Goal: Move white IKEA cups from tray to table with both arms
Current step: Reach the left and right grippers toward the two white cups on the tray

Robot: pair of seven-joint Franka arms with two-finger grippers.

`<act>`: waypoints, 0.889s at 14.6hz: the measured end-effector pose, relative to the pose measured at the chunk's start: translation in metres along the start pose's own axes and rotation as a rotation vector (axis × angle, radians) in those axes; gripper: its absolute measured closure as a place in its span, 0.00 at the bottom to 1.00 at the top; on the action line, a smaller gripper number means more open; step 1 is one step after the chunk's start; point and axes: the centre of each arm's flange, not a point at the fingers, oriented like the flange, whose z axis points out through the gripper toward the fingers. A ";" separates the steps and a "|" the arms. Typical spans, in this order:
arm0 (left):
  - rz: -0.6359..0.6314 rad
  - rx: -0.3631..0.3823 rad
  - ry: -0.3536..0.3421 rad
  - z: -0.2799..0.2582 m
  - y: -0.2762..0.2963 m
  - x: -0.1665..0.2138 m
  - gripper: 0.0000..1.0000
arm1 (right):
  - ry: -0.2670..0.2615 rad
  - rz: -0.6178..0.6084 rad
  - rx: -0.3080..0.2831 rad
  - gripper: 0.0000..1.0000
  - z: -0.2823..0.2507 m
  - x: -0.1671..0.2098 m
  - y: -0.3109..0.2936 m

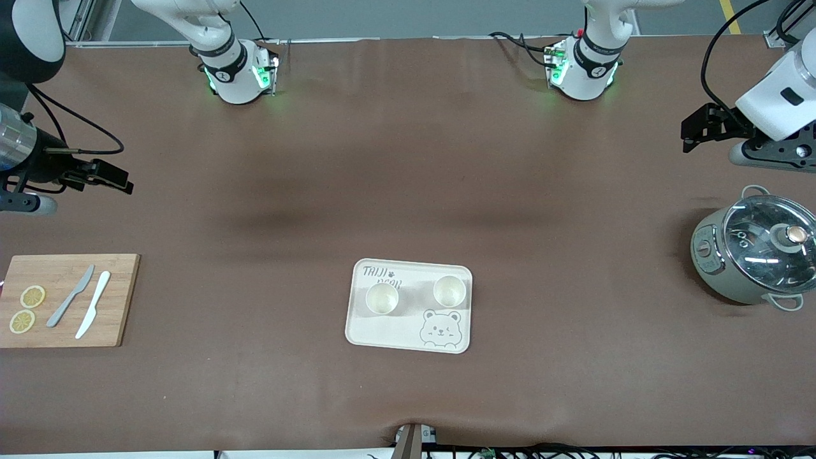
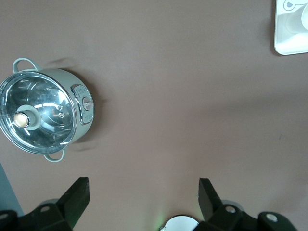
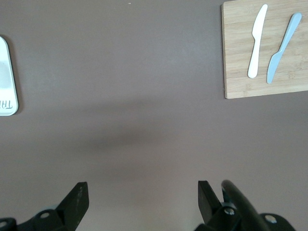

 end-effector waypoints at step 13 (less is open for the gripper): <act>-0.099 -0.092 0.059 0.073 0.157 0.099 0.00 | 0.000 -0.002 0.000 0.00 0.011 0.001 -0.001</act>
